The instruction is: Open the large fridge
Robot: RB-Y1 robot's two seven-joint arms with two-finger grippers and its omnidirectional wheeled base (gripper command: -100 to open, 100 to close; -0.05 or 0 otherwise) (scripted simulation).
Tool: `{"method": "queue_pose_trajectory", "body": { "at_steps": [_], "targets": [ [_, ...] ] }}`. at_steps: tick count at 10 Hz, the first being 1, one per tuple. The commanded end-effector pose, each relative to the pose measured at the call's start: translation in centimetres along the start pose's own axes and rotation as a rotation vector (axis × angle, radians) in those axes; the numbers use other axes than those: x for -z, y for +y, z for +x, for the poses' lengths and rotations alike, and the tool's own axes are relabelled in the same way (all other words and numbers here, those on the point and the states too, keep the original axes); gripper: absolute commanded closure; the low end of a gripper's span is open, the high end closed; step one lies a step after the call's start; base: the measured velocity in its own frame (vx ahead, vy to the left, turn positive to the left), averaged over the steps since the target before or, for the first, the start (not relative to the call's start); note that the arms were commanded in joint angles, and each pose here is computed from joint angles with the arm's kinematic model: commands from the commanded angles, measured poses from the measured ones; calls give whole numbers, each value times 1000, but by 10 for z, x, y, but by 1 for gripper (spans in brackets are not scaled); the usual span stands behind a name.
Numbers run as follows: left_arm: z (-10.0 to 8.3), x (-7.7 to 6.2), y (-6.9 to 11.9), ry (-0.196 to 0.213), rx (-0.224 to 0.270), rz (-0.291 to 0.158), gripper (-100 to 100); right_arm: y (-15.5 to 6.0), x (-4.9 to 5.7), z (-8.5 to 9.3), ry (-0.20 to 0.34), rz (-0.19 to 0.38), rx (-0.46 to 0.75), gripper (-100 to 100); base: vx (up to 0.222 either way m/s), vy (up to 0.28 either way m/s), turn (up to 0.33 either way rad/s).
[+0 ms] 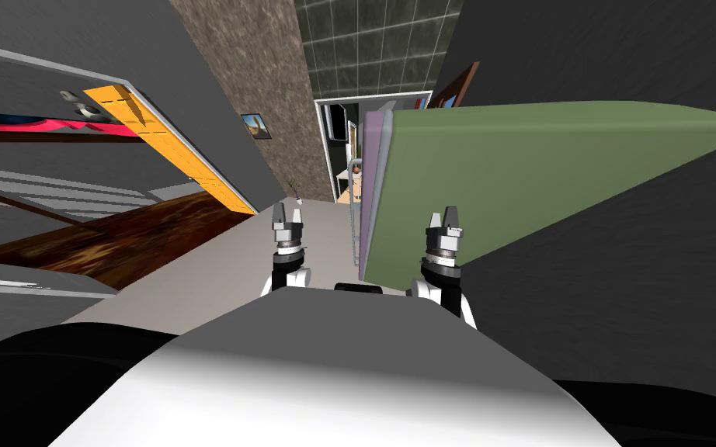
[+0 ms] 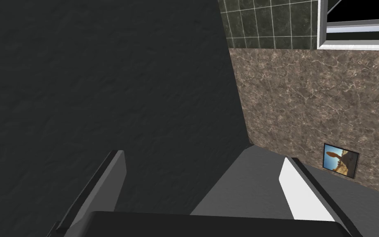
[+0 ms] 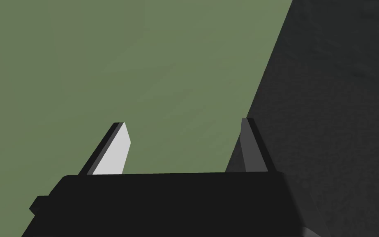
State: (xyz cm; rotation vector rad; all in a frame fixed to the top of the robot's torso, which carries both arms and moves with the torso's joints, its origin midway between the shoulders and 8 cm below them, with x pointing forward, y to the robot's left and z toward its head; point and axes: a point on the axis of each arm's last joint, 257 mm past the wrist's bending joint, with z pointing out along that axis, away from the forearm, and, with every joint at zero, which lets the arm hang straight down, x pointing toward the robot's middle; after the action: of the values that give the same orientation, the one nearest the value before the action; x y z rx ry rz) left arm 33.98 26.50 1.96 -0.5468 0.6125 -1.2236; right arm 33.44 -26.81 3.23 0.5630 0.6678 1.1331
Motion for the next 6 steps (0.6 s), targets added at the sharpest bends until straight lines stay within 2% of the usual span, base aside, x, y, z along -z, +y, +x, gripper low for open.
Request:
{"method": "queue_pose_trajectory", "body": {
  "at_steps": [1,6],
  "targets": [
    [0,0,0,0,0,0,0,0,0,0,0,0,0,0,0,0,0],
    [0,0,0,0,0,0,0,0,0,0,0,0,0,0,0,0,0]
  ]
}}
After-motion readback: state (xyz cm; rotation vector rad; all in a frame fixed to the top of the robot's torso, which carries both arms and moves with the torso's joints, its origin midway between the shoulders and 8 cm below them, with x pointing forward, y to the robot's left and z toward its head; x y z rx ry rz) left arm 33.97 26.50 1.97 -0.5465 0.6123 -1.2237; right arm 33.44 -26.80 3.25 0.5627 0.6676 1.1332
